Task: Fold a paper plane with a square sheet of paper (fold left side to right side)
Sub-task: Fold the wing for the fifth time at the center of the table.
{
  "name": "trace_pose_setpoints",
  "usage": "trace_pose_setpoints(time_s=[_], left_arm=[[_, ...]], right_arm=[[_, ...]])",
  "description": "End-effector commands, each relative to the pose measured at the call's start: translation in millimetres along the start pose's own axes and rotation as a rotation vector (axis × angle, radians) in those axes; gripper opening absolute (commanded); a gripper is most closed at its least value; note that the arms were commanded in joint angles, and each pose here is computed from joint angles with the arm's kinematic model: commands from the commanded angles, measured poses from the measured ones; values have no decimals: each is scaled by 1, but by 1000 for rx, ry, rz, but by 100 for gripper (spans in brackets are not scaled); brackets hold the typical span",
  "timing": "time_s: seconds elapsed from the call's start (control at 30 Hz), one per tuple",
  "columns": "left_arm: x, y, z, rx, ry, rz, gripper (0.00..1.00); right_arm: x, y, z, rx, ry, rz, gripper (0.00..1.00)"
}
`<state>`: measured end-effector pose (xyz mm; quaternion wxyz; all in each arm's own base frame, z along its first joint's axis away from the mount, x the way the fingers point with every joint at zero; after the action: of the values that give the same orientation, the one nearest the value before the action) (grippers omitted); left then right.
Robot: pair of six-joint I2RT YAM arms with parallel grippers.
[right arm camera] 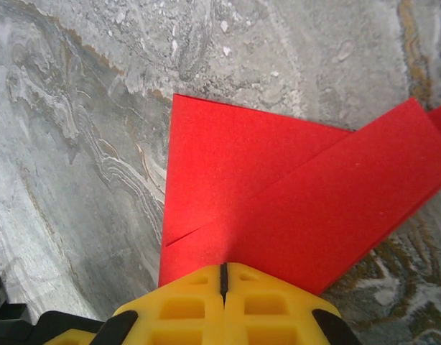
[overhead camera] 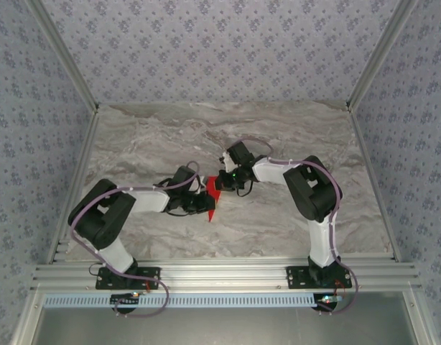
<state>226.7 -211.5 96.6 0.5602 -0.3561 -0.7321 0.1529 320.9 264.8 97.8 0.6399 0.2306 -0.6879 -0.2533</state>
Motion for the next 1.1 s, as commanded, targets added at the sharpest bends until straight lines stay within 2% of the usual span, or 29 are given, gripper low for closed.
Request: trace_pose_setpoints(time_s=[0.0,0.17,0.27,0.57,1.07], left_arm=[[16,-12,2,-9,-6,20,17],[36,-33,-5,-38,-55,97,19],[38,-37,-3,-37,-44,117,21],[11,-31,2,-27,29,107,24],[-5,-12,14,6,102,25,23]], right_arm=[[-8,-20,4,-55,27,127,2],[-9,-22,4,-59,28,133,2],[-9,-21,4,-53,28,139,2],[-11,-22,6,-50,36,158,2],[-10,-22,6,-41,37,182,2]])
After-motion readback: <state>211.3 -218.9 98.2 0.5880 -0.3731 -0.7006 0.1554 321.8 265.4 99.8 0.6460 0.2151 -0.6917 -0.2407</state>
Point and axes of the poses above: each hand's point on the last joint's axis, 136 mm out from that joint toward the fingers, its own x axis back along the fingers, its own y axis along the line the jaws close on, z = x × y, the point moved 10 cm from there along x, back along the fingers, and after that the axes turned 15 degrees about -x, right-handed, at the moved point
